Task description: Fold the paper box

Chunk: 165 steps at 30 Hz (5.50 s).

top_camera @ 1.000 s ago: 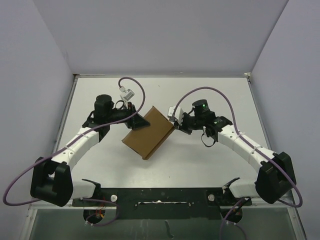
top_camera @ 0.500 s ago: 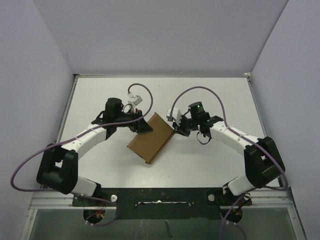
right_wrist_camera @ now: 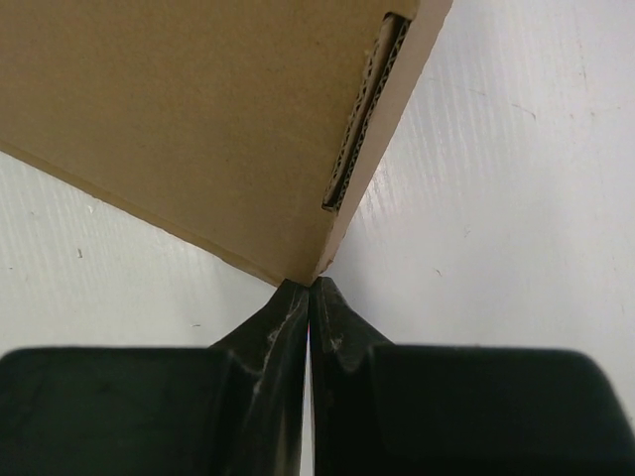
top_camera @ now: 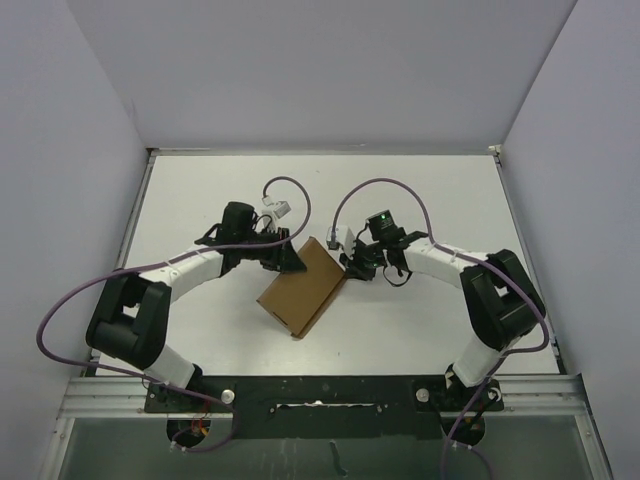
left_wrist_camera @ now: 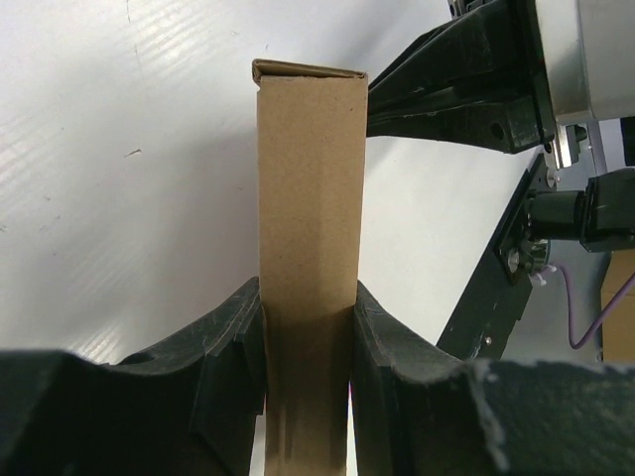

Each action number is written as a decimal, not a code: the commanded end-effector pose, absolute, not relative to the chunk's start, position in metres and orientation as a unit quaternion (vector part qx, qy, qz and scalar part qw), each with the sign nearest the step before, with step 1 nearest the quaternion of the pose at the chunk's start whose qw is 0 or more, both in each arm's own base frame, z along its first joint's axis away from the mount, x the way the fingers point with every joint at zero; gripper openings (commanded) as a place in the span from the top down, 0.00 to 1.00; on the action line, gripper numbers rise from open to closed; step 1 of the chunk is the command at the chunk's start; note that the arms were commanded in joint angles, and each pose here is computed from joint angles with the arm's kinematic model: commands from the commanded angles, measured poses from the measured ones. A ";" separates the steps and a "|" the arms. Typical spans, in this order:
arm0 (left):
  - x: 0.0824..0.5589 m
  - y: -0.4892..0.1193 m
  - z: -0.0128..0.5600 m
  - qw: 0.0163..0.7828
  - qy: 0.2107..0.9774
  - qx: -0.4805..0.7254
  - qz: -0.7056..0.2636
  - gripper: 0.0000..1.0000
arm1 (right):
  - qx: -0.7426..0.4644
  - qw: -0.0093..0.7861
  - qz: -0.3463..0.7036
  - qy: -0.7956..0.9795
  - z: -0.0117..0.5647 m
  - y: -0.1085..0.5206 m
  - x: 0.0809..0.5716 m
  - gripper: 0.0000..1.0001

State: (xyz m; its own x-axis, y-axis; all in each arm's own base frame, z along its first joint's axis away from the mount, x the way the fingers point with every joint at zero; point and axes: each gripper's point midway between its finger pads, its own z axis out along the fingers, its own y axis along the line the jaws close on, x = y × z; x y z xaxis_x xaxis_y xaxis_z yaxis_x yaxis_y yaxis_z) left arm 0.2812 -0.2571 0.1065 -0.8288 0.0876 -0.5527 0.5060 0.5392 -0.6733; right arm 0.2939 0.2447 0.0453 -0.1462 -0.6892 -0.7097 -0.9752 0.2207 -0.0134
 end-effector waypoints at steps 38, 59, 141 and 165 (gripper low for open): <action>0.252 -0.268 0.090 0.207 0.940 0.255 -0.091 1.00 | -0.470 0.470 0.311 0.679 0.196 0.190 0.329 0.71; 0.242 -0.299 0.076 0.191 0.928 0.319 0.019 1.00 | -0.417 0.524 0.298 0.681 0.231 0.141 0.338 0.70; 0.319 -0.218 0.075 0.279 0.845 -0.137 -0.435 1.00 | -0.885 0.319 0.160 0.300 0.050 0.307 0.172 0.76; 0.317 -0.220 0.072 0.271 0.846 -0.134 -0.438 1.00 | -0.884 0.322 0.126 0.313 0.044 0.315 0.184 0.81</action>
